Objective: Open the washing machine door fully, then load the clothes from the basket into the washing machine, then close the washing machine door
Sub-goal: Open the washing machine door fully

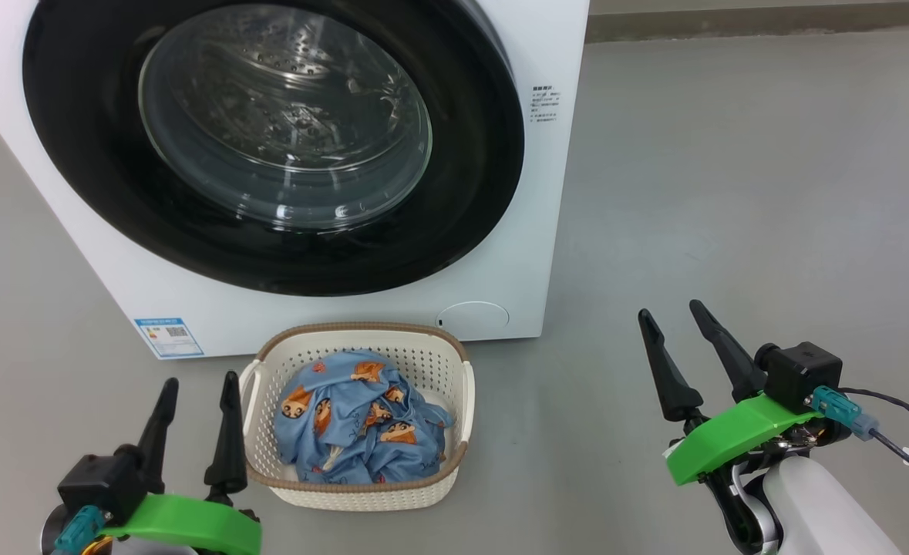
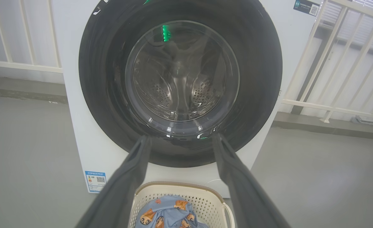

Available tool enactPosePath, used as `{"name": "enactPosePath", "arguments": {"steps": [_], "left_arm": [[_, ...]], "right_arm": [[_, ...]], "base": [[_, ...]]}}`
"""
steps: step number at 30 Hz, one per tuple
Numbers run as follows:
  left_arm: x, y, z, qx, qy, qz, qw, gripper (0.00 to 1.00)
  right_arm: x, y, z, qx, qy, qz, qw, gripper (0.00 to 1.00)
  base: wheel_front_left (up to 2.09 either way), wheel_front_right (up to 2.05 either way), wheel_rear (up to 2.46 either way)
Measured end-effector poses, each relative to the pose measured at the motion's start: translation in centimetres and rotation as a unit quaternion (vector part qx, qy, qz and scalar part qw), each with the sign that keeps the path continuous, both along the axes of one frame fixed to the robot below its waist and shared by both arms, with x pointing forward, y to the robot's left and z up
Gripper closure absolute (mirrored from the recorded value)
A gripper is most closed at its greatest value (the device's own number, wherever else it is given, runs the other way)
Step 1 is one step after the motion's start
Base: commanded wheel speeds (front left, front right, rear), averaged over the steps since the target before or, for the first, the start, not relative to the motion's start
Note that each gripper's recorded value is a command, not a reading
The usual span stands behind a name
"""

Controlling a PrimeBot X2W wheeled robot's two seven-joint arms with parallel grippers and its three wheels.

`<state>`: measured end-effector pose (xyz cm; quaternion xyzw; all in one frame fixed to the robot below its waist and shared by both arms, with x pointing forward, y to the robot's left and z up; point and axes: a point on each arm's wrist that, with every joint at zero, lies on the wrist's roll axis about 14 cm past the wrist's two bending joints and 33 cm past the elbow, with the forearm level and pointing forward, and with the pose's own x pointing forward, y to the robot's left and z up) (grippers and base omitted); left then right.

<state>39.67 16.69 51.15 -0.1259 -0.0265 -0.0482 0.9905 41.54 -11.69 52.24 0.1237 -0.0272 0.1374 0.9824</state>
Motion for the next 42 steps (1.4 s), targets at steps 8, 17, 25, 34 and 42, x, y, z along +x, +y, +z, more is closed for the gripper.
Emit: {"name": "enactPosePath", "arguments": {"steps": [8,17,25,34,42], "left_arm": [[0.2,0.2,-0.8,-0.001,0.012,0.003,1.0,0.0],[1.0,1.0,-2.2,0.003,0.03,0.011,0.999,0.0],[1.9,1.8,-2.6,0.0,0.034,0.022,0.999,0.0],[2.9,2.5,-3.4,-0.002,0.041,0.031,0.999,0.0],[3.8,3.4,-3.9,-0.005,0.043,0.04,0.998,0.0]], "right_arm": [[0.9,-0.2,-0.3,-0.001,0.005,-0.003,1.0,0.0],[4.0,-1.6,0.3,-0.002,-0.003,-0.018,1.0,0.0],[7.5,-2.7,1.0,0.005,-0.006,-0.027,1.0,0.5],[12.1,-3.3,4.3,0.092,-0.031,-0.032,0.995,1.0],[16.6,-3.3,6.1,0.264,0.004,-0.016,0.964,1.0]], "base": [[0.0,0.0,0.0],[0.0,0.0,0.0],[0.0,0.0,0.0],[0.0,0.0,0.0],[0.0,0.0,0.0]]}}
